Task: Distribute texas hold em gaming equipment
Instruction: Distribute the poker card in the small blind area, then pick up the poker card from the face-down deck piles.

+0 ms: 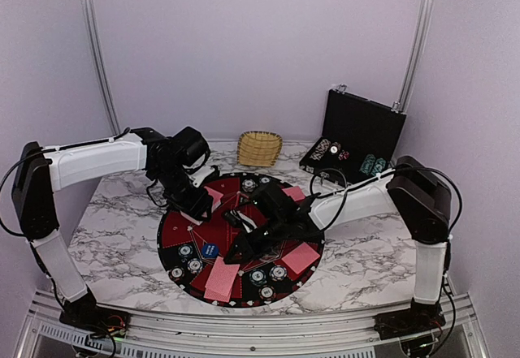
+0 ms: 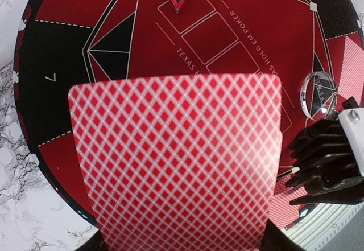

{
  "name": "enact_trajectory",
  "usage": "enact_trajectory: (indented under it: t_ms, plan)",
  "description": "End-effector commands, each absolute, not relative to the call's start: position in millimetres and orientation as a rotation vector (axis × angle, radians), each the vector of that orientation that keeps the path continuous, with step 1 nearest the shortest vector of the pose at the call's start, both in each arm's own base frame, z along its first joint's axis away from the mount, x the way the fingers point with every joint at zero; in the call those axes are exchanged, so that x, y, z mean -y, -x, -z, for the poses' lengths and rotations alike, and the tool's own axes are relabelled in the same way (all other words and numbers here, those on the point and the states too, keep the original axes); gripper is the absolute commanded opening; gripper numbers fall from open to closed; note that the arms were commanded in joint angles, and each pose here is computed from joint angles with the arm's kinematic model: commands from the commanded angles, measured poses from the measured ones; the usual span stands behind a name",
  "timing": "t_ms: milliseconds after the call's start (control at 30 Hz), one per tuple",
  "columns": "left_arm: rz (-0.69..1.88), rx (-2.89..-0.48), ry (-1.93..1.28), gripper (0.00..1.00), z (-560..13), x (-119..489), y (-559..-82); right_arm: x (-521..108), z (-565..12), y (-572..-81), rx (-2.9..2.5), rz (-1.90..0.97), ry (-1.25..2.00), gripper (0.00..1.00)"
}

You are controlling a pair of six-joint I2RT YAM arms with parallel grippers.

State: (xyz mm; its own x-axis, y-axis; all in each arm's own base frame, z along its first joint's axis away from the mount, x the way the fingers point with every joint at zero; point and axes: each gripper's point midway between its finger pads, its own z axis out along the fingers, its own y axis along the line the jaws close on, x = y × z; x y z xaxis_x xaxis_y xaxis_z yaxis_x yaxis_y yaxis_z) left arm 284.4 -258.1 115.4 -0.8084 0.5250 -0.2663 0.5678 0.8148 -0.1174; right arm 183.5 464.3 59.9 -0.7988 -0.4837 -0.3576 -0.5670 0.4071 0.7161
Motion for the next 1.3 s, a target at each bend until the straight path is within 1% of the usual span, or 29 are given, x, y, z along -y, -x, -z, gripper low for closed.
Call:
enact_trajectory:
  t_ms: [0,133,200,367,533,600,667,867,1000,1267]
  plan:
    - [0.323,-2.741,-0.829,0.49,-128,259,-286,-467,-57,-186,-2.558,-1.256,0.981,0.2]
    - [0.332,-2.744,-0.833,0.49,-127,259,-285,-465,-63,-191,-2.547,-1.214,0.958,0.23]
    - [0.335,-2.744,-0.836,0.49,-127,260,-284,-465,-69,-193,-2.536,-1.208,0.95,0.26]
    - [0.349,-2.749,-0.847,0.49,-126,261,-282,-461,-86,-200,-2.507,-1.227,0.904,0.28]
    - [0.359,-2.747,-0.865,0.49,-126,265,-278,-440,-113,-228,-2.458,-1.273,0.767,0.32]
    - [0.355,-2.739,-0.886,0.49,-126,268,-276,-429,-126,-242,-2.425,-1.339,0.69,0.34]
    - [0.357,-2.732,-0.907,0.49,-126,272,-274,-417,-137,-257,-2.388,-1.411,0.609,0.39]
    - [0.358,-2.708,-0.989,0.49,-127,289,-262,-391,-151,-286,-2.307,-1.674,0.412,0.48]
    - [0.355,-2.693,-1.041,0.49,-129,300,-256,-387,-155,-296,-2.285,-1.722,0.374,0.5]
    - [0.366,-2.663,-1.113,0.49,-133,316,-247,-395,-156,-297,-2.276,-1.769,0.378,0.55]
